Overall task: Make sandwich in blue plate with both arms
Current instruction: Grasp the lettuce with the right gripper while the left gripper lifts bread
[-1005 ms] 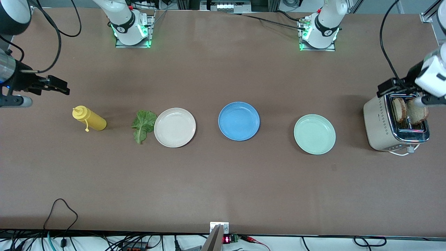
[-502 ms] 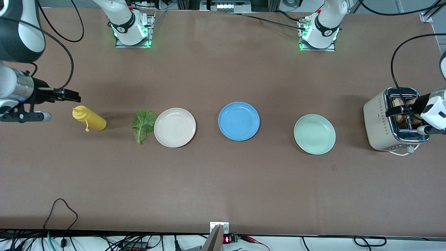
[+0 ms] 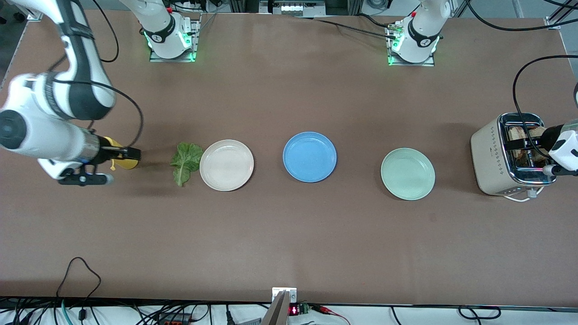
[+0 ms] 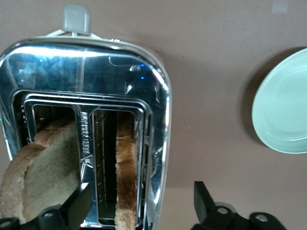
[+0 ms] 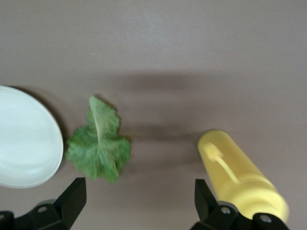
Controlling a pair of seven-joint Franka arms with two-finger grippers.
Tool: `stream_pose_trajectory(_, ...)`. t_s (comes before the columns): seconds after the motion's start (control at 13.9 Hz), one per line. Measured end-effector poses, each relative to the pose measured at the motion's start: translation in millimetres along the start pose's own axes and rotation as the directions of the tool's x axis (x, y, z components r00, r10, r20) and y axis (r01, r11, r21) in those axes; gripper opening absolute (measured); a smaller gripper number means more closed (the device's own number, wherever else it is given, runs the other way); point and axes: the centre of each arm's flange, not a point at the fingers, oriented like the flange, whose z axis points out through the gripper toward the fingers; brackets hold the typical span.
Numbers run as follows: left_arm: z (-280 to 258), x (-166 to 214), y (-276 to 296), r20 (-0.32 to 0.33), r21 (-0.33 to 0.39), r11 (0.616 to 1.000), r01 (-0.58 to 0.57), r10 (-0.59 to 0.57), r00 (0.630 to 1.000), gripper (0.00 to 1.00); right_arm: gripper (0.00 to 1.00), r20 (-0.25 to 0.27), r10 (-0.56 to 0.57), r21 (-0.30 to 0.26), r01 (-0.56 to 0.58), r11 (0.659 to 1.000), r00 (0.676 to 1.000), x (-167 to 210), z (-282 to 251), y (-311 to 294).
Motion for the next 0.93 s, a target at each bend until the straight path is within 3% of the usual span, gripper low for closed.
stream_pose_trajectory(0.22, 9, -1, -8, 0.024, -0.009, 1.000, 0.010, -0.009, 1.000, 0.52, 1.00, -0.027, 0.073, 0.001, -0.073, 0.997, 0.997, -6, 38, -24)
stream_pose_trajectory(0.5, 11, -3, -11, 0.040, -0.010, 1.000, 0.013, -0.012, 0.999, 0.14, 1.00, -0.032, 0.123, 0.000, -0.123, 0.992, 0.992, -5, 79, -66)
stream_pose_trajectory(0.57, 11, -4, -13, 0.044, -0.012, 1.000, 0.016, -0.016, 0.999, 0.09, 1.00, -0.031, 0.123, 0.000, -0.123, 0.992, 0.992, -5, 93, -75)
stream_pose_trajectory(0.72, 5, -6, -15, 0.059, -0.016, 1.000, 0.019, -0.018, 0.998, 0.09, 1.00, -0.030, 0.116, -0.001, -0.116, 0.993, 0.993, -4, 117, -87)
stream_pose_trajectory(0.93, -54, -15, -9, 0.098, -0.024, 1.000, 0.011, -0.008, 0.995, 0.09, 1.00, -0.028, 0.113, 0.000, -0.113, 0.994, 0.993, -3, 140, -90)
